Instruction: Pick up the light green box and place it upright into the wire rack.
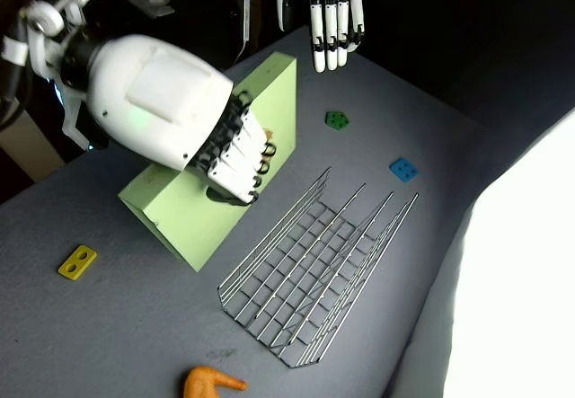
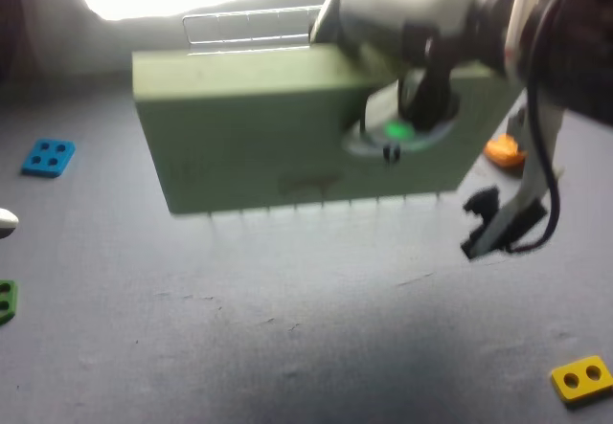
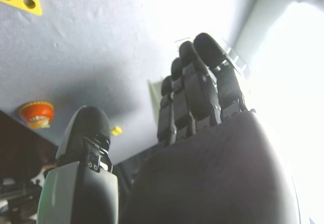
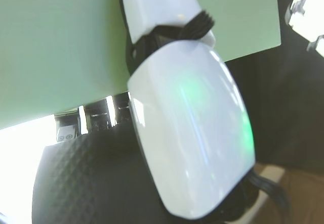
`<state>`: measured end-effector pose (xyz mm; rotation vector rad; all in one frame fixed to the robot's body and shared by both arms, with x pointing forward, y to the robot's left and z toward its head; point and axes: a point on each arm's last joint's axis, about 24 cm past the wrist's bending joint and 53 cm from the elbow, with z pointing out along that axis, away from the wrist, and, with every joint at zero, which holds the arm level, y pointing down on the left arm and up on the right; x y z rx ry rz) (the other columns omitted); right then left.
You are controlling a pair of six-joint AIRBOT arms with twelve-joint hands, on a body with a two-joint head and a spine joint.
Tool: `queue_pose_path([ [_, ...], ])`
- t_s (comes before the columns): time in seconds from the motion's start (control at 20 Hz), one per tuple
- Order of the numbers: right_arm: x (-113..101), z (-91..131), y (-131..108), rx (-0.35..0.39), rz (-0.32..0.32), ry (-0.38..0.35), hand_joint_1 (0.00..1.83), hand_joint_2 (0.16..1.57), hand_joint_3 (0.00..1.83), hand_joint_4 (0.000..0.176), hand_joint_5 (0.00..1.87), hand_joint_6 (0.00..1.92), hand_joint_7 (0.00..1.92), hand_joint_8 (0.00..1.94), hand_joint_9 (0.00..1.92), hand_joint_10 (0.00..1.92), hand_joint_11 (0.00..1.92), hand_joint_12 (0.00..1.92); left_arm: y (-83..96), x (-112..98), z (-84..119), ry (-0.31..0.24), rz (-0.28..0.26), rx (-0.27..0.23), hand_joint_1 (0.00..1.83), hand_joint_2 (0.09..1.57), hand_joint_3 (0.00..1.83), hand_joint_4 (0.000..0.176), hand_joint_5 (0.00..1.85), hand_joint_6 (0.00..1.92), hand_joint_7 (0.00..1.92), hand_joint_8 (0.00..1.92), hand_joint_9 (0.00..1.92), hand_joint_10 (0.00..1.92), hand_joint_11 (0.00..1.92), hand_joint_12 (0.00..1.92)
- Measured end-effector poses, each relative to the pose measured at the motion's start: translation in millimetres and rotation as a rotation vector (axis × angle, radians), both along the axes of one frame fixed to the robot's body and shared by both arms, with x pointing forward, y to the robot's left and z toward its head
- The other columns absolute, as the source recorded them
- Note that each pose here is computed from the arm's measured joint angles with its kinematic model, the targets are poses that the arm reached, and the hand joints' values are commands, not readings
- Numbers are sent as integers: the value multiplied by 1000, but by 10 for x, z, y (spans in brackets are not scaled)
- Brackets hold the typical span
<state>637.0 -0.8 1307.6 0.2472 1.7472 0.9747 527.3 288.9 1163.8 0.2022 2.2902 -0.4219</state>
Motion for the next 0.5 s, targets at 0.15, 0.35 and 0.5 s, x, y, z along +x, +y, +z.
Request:
queue_pose_path([
  [0.15,12,114,-12,0,-1,-25,1347,1202,1,0,851,1079,803,1345,674,1545,479,1809,1,0,0,0,0,0,392,1313,3,0,197,0,284,0,372,0,5,1210],
  [0.35,127,316,-48,30,-19,-80,1347,1201,0,0,858,1071,799,1342,675,1558,474,1844,-3,3,5,-2,0,-2,387,1315,3,0,193,5,265,3,354,2,0,1204],
  [0.5,167,434,-42,29,-25,-123,1348,1198,0,0,851,1097,809,1323,696,1527,473,1831,-5,5,10,-4,0,-3,411,1316,2,0,207,6,265,1,358,2,4,1222],
])
